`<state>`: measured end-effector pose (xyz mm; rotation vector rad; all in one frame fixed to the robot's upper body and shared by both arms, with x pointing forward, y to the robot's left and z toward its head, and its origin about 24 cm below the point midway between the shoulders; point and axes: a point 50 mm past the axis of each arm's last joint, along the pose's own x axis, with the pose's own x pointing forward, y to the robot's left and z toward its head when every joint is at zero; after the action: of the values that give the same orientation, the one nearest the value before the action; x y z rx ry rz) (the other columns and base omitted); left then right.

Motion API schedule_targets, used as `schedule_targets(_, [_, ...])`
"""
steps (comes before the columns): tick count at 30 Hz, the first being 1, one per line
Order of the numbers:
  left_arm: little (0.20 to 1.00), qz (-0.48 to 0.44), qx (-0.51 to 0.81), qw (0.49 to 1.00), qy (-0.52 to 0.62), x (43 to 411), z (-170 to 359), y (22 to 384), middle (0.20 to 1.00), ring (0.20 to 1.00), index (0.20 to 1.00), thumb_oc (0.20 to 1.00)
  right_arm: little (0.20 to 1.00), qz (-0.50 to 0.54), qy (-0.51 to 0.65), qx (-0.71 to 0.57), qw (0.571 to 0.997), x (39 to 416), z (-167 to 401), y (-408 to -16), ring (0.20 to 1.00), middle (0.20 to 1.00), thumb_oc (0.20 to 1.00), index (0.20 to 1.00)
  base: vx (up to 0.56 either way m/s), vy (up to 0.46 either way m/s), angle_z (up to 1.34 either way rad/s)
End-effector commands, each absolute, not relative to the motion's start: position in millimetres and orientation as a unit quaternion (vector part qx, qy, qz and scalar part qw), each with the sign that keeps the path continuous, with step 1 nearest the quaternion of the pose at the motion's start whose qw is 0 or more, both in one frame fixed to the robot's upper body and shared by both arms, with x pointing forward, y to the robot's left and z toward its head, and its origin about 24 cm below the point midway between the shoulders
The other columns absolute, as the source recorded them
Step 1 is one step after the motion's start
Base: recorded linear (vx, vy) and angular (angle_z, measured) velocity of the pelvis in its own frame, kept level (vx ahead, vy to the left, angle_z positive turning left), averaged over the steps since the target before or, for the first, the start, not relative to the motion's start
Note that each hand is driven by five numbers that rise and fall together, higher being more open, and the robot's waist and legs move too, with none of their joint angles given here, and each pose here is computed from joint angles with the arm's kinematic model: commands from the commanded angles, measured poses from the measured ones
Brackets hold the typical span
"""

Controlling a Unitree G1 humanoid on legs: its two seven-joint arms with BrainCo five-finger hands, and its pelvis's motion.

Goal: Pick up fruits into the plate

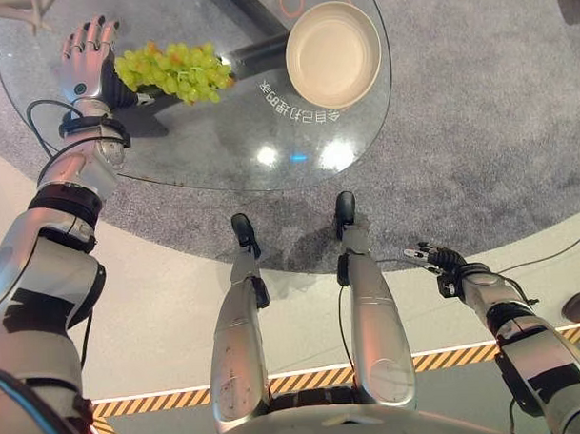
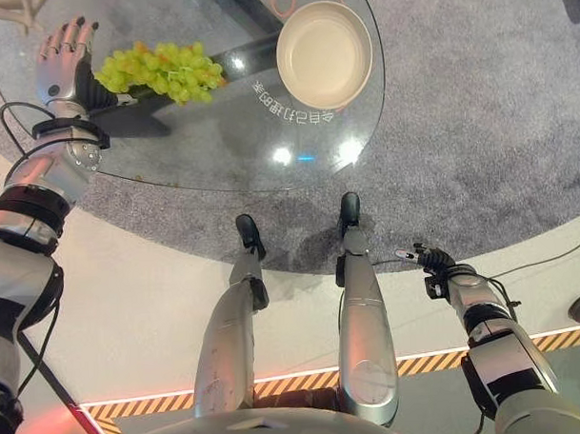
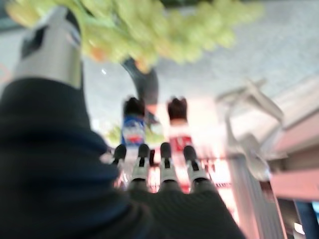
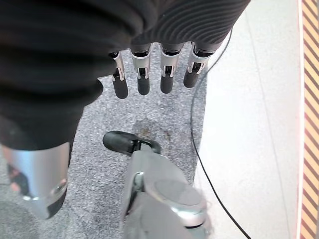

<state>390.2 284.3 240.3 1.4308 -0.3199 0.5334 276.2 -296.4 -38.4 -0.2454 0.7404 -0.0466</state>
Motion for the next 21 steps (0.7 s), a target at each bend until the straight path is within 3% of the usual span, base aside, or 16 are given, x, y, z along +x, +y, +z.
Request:
schedule_targets(1, [1.0,0.315,0.635,0.692,-0.134,379,276,314,1.0,1.0,1.0,1.0,1.0,-0.023,0.381,-0.139,0.914,262,-43,-308,1.0,1.0,1.0,1.0,0.02,0.02,-0.03])
schedule_targets(21, [1.0,0.247,0.801,0.535,-0.106,383,304,308,1.0,1.0,1.0,1.0,1.0,-0.016,0.359,-0.14,0.923,256,-39,-316,1.0,1.0,1.0,1.0,0.01,0.013,-0.01])
